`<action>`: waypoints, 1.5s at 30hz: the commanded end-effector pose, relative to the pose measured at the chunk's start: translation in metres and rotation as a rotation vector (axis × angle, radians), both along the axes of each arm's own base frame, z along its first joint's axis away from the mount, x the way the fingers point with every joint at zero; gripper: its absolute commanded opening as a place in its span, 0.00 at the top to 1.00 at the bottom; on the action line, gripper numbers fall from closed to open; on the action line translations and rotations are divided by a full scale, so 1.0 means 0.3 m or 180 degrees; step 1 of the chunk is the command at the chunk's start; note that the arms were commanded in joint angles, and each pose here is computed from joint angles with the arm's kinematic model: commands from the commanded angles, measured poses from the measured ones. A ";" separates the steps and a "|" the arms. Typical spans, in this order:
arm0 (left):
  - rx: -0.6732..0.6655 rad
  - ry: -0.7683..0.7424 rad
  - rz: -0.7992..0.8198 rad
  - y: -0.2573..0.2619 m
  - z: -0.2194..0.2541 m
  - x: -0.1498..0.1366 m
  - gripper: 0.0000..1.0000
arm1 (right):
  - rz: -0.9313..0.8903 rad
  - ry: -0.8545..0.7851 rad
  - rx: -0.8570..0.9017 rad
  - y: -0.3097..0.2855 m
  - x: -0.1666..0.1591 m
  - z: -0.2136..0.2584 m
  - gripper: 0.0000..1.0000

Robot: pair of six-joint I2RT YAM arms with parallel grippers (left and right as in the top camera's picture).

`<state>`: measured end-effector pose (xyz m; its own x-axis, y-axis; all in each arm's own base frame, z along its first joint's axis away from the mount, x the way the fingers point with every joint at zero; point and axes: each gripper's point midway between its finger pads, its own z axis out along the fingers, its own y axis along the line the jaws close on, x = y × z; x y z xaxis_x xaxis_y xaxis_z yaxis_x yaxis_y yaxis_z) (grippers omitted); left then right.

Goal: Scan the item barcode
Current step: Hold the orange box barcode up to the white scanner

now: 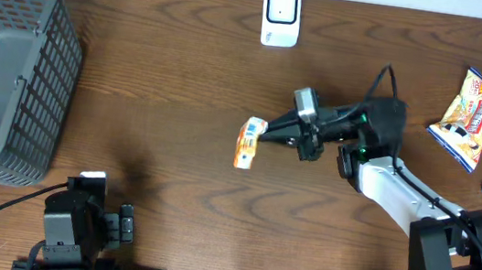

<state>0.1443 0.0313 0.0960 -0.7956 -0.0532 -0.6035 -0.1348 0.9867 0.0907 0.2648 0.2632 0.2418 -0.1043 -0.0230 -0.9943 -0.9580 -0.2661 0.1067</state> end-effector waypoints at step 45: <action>0.0029 0.0011 -0.0023 0.001 -0.001 -0.001 0.02 | -0.2386 0.5287 0.1011 0.027 0.937 -0.159 0.99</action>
